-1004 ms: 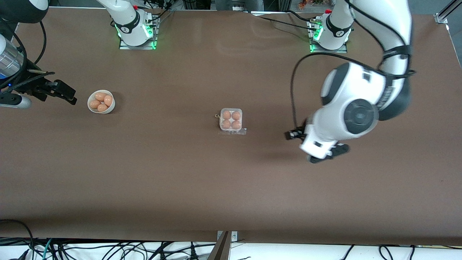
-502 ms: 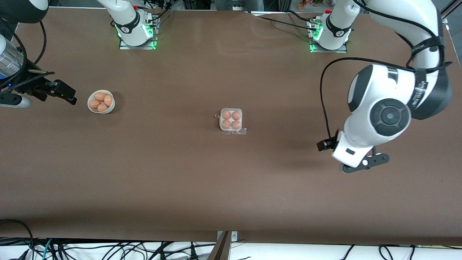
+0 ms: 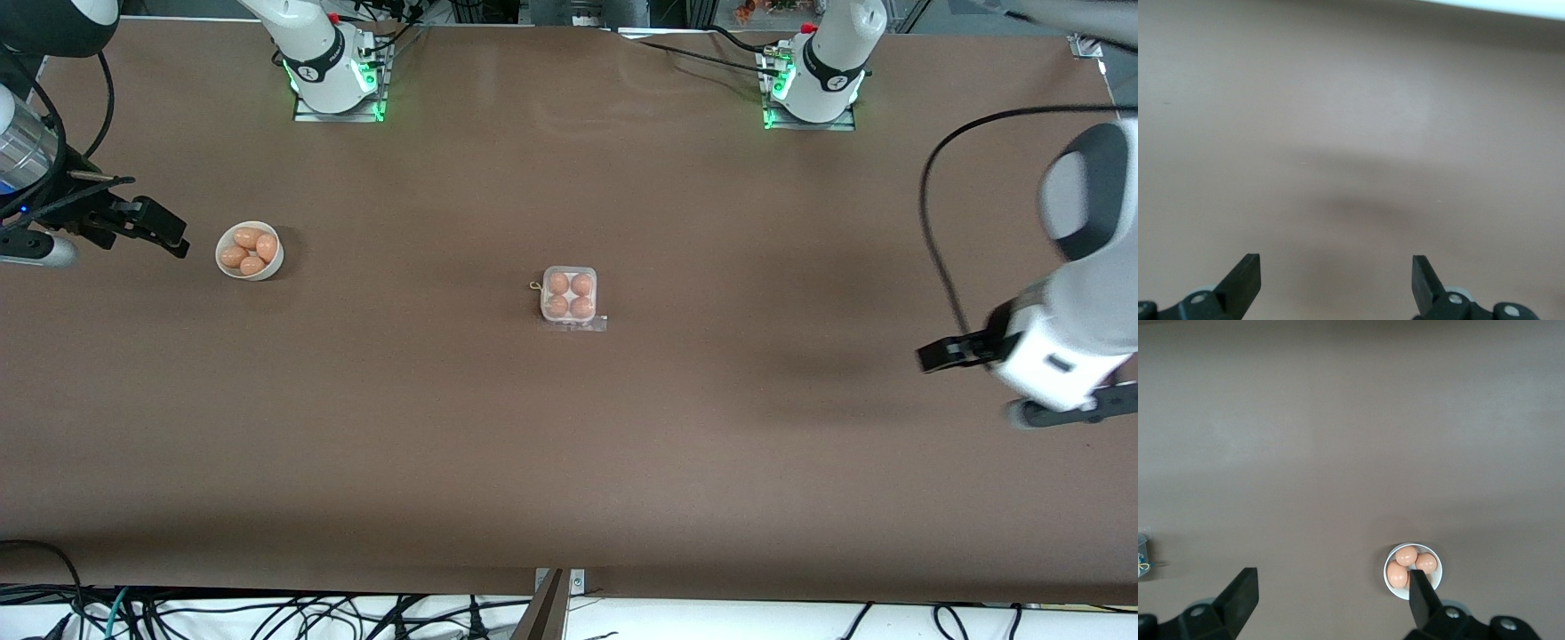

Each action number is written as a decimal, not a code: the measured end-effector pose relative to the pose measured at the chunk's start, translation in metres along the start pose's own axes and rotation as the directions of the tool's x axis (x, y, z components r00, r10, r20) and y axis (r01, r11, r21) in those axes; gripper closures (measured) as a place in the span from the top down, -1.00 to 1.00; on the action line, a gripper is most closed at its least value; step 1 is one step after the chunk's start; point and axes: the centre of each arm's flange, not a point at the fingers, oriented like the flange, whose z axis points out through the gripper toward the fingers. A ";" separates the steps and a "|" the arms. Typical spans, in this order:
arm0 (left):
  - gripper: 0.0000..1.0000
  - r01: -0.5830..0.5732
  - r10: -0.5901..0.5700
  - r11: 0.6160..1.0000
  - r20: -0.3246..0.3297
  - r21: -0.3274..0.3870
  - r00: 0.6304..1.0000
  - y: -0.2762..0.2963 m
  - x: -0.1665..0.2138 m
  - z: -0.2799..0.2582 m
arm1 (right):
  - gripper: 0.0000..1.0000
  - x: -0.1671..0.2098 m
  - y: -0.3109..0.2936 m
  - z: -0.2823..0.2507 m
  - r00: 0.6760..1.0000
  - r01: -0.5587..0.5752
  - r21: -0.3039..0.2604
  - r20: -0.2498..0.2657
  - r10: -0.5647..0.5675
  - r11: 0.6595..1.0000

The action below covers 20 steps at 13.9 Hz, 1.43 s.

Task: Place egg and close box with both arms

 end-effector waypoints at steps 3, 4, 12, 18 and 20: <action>1.00 0.035 -0.036 0.999 -0.021 -0.036 0.999 -0.048 -0.016 -0.034 | 1.00 0.000 0.000 0.000 1.000 0.000 0.000 0.000 0.000 1.000; 1.00 0.036 -0.037 0.998 -0.019 -0.052 0.999 -0.054 -0.024 -0.041 | 1.00 0.000 0.000 0.000 1.000 0.000 0.000 0.000 0.000 1.000; 1.00 -0.031 0.032 0.997 0.016 -0.068 0.999 -0.060 -0.097 -0.057 | 1.00 0.000 0.000 0.000 1.000 0.000 0.000 0.000 0.000 1.000; 1.00 -0.037 0.037 0.997 -0.001 -0.069 0.999 -0.064 -0.111 -0.052 | 1.00 0.000 0.000 0.000 1.000 0.000 0.000 0.000 0.000 1.000; 1.00 -0.037 0.037 0.996 -0.001 -0.082 0.999 -0.061 -0.110 -0.046 | 1.00 0.000 0.000 0.000 1.000 0.000 0.000 0.000 0.000 1.000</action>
